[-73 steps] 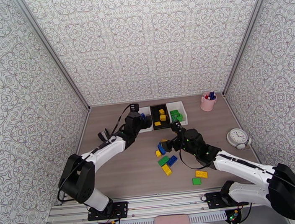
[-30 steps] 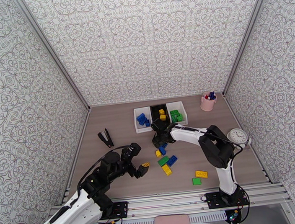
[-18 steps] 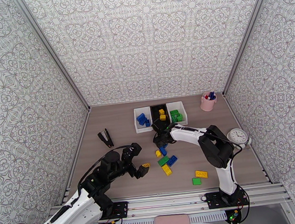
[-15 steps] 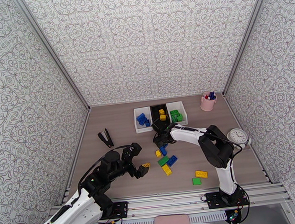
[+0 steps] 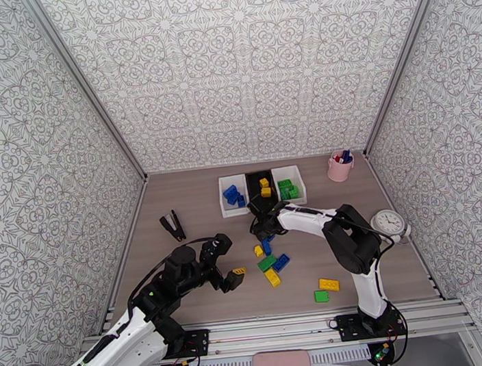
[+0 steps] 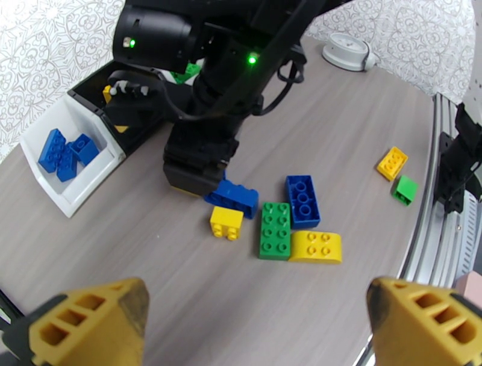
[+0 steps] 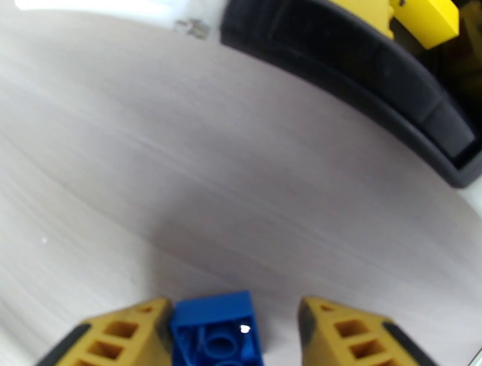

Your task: Sort the legos into containers by color

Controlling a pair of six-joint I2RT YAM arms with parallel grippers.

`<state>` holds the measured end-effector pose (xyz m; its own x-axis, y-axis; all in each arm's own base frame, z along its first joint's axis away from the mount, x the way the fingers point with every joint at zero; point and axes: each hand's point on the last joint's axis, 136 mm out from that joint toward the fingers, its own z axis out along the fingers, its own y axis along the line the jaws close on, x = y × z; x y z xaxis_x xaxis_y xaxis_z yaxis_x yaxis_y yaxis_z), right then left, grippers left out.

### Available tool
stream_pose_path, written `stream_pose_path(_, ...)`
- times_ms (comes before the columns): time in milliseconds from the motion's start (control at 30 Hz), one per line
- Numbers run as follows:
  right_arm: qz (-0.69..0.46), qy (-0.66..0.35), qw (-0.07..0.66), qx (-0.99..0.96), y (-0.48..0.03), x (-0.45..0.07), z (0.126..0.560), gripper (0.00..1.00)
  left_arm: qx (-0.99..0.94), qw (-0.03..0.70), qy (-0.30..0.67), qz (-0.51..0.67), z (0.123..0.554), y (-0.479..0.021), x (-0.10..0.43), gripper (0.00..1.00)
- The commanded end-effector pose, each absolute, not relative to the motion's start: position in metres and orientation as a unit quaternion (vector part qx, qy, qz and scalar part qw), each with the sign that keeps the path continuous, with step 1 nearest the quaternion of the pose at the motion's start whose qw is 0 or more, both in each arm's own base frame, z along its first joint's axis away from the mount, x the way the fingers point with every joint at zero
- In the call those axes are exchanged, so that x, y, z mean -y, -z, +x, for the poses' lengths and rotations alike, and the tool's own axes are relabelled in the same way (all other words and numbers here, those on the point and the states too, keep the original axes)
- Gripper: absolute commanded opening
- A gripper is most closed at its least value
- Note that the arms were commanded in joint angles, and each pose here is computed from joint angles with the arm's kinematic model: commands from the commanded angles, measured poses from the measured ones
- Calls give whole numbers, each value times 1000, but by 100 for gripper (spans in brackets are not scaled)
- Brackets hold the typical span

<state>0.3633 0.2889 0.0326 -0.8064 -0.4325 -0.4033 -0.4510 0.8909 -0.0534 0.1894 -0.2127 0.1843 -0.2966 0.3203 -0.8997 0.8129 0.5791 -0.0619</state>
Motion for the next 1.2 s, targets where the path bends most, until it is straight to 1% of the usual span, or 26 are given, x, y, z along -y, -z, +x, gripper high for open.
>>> stream_pose_path(0,-233,-12,185,-955,-18,-283,358,53,-749,472,274,375,190,-191,215,100)
stream_pose_path(33,-233,-13,184,-955,-17,-283,358,50,-749,472,274,375,191,-192,214,100)
stream_pose_path(67,-232,-15,184,-955,-17,-283,358,49,-749,472,275,375,191,-192,215,100)
stream_pose_path(267,-227,-13,177,-957,-14,-279,361,51,-750,471,276,373,191,-192,214,100)
stream_pose_path(500,-227,-14,168,-959,-17,-279,367,51,-749,472,278,373,191,-193,214,100)
stream_pose_path(633,-229,-11,150,-962,-17,-279,368,55,-749,473,277,373,192,-193,213,100)
stream_pose_path(733,-231,-9,142,-962,-19,-279,366,60,-749,473,277,372,192,-193,213,100)
stream_pose_path(867,-227,-1,130,-965,-21,-275,363,60,-750,473,278,370,193,-192,212,100)
stream_pose_path(1033,-227,6,120,-966,-23,-271,360,56,-749,473,282,368,194,-193,212,100)
stream_pose_path(1133,-225,9,125,-966,-25,-271,362,47,-749,471,286,367,194,-193,212,100)
stream_pose_path(1167,-226,7,127,-966,-26,-272,363,47,-749,471,287,367,194,-193,212,100)
